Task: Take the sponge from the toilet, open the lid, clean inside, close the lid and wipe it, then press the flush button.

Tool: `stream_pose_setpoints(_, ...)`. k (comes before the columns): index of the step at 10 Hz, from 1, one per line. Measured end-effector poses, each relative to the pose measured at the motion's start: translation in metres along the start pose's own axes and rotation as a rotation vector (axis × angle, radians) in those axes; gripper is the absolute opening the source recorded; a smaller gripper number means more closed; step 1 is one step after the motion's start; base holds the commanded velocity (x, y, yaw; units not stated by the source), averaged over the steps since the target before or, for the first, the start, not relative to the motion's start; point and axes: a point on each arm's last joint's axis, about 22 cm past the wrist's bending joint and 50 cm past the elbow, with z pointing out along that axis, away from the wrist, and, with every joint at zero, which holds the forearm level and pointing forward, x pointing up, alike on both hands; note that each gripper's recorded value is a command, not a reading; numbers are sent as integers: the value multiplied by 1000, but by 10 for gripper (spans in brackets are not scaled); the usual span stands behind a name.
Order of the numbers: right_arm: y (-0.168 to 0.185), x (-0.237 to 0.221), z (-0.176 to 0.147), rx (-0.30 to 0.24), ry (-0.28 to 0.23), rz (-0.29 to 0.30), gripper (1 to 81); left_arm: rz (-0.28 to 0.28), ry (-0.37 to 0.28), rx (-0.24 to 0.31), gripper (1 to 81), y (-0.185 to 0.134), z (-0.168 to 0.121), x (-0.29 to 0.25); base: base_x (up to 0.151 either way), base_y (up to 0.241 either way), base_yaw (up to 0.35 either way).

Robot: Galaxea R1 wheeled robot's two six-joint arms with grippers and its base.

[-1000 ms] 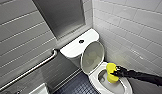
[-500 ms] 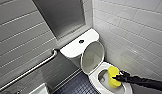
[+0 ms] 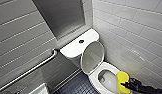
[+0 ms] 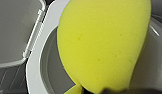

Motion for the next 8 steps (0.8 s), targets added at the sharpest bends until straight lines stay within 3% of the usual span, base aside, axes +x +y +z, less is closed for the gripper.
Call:
stream_pose_setpoints(2,-12,-14,-1,27,24,21,10,0,1,0,811,0,0,0,0,0,0)
stream_pose_setpoints(8,11,-73,-44,-3,34,100,10,0,0,-6,811,4,1,0,0,0,0)
